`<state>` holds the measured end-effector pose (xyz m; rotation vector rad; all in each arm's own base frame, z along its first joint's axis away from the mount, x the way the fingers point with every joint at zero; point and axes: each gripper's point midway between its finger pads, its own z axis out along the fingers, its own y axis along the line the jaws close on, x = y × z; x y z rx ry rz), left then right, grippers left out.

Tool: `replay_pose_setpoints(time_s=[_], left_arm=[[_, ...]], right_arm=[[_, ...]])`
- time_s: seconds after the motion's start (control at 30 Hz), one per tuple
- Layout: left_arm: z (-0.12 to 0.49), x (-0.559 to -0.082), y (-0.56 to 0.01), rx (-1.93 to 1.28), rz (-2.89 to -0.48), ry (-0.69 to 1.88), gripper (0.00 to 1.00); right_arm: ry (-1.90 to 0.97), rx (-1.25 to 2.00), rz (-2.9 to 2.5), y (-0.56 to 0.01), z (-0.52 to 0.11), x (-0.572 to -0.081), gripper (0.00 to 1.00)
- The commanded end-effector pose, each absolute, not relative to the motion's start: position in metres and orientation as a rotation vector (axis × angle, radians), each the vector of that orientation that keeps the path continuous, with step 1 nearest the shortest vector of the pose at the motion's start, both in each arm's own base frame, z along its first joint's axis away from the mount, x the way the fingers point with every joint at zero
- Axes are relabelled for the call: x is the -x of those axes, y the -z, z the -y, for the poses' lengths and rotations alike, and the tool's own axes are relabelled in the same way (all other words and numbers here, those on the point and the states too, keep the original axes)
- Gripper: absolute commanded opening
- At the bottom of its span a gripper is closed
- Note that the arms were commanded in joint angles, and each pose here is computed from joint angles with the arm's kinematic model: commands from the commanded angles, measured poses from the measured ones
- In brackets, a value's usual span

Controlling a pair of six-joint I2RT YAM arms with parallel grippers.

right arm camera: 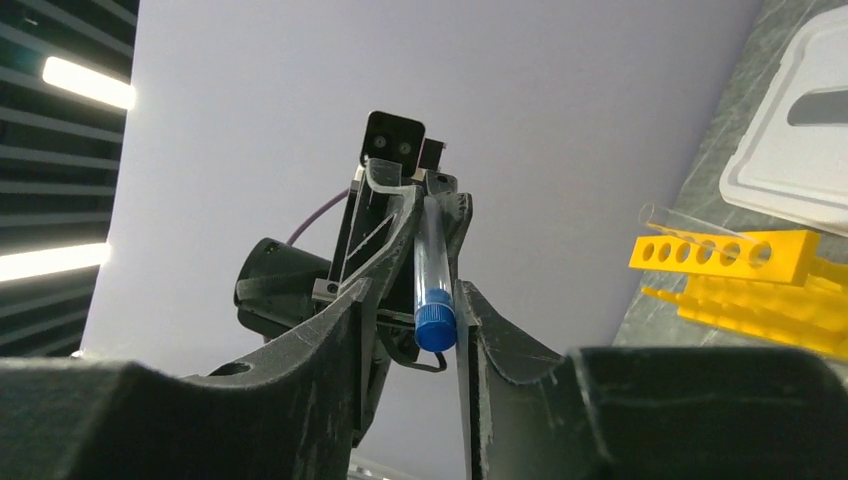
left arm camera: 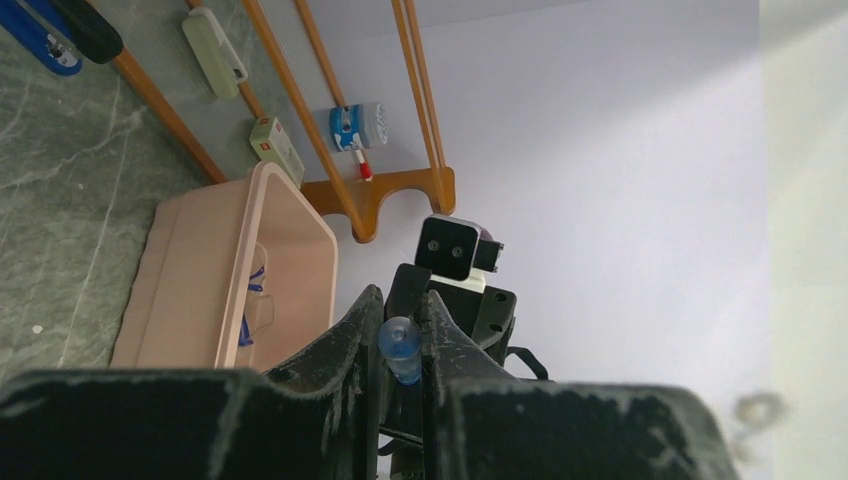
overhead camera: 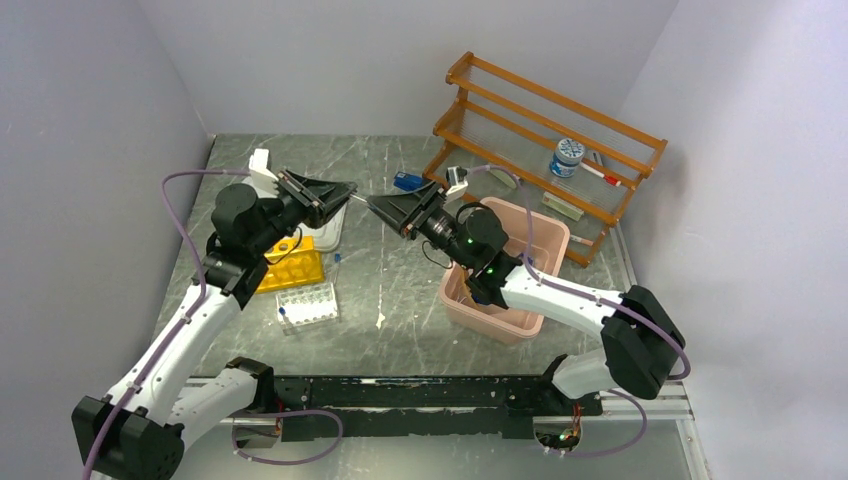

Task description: Organize the chemistry lab equipment

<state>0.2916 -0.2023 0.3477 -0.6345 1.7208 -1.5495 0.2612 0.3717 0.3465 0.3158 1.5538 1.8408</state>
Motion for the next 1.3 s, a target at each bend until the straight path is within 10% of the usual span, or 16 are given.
replay_pose_setpoints(time_s=[0.0, 0.23, 0.4, 0.53, 0.73, 1.27], left_arm=[[0.199, -0.295, -0.341, 0.664, -1.697, 1.532, 0.05], [0.199, -0.296, -0.328, 0.652, -1.733, 1.494, 0.05], [0.187, -0.296, -0.31, 0.617, -1.819, 1.306, 0.59], [0.137, -0.297, -0.3, 0.497, -1.91, 0.803, 0.77], [0.05, -0.28, -0.367, 0.398, -1.751, 0.266, 0.79], [0.024, -0.253, -0.487, 0.209, -1.621, 0.097, 0.76]], right_arm=[[-1.891, -0.287, -1.52, -0.361, -0.374, -0.249, 0.34], [-1.839, -0.289, -1.568, -0.356, -0.372, -0.248, 0.14], [-1.677, -0.175, -1.65, -0.352, -0.375, -0.252, 0.08], [-1.412, 0.048, -1.871, -0.31, -0.38, -0.252, 0.07], [-0.977, 0.425, -2.094, -0.259, -0.367, -0.251, 0.06], [-0.4, 1.449, -2.1, -0.167, -0.448, -0.193, 0.07]])
